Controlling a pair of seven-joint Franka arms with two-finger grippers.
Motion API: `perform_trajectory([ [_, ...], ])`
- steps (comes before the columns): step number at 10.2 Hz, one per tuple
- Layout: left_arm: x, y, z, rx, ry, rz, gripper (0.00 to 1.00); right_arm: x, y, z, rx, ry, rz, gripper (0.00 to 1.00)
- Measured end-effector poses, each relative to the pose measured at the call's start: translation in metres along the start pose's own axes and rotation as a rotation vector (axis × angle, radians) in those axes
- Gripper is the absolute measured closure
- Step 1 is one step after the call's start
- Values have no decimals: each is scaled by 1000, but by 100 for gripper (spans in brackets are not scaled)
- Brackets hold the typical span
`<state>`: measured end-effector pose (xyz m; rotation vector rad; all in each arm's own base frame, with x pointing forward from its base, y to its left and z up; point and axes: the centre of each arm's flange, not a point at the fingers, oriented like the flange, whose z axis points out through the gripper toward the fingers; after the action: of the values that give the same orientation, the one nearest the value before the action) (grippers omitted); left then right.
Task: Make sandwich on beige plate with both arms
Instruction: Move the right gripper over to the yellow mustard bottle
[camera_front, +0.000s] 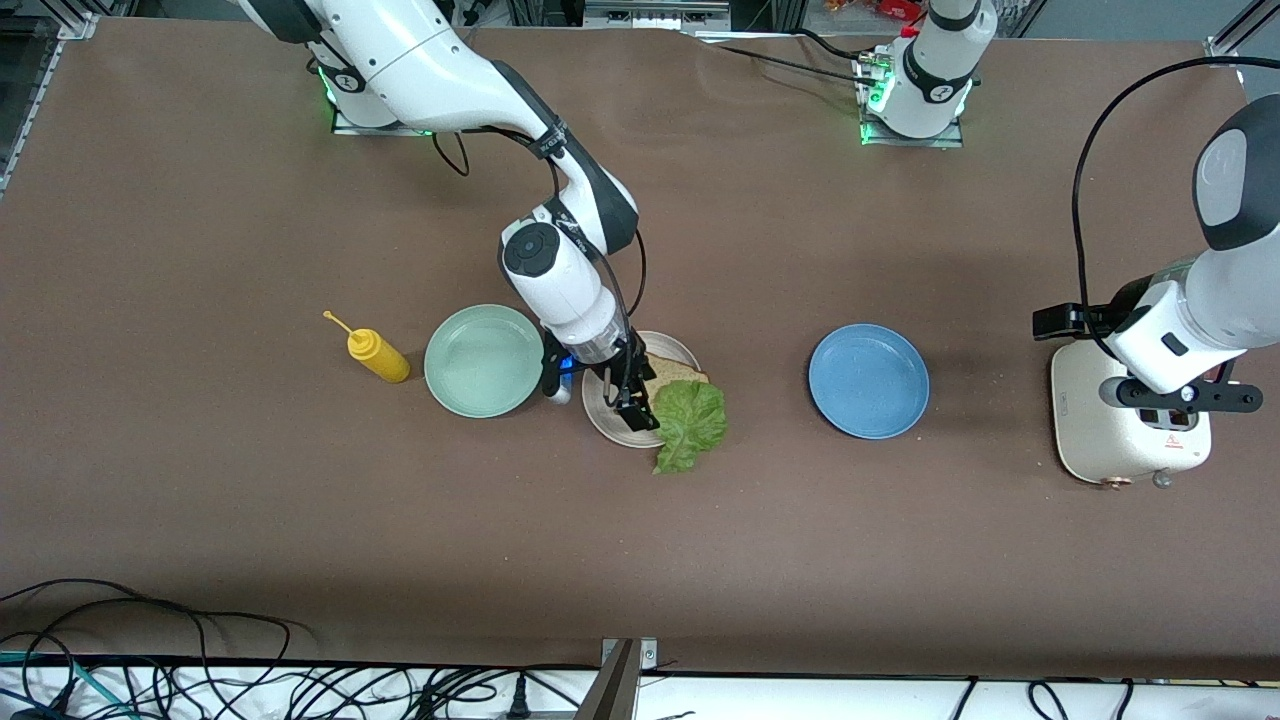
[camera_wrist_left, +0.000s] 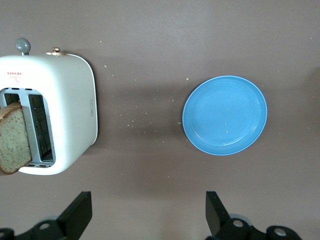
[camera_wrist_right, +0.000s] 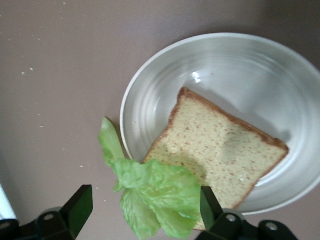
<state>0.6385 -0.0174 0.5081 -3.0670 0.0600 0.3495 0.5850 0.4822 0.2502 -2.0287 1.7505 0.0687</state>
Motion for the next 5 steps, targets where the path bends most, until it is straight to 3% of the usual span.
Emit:
perform_trajectory([
  [5, 0, 0, 0, 0, 0, 0, 0, 17, -22, -49, -135, 134, -137, 4],
])
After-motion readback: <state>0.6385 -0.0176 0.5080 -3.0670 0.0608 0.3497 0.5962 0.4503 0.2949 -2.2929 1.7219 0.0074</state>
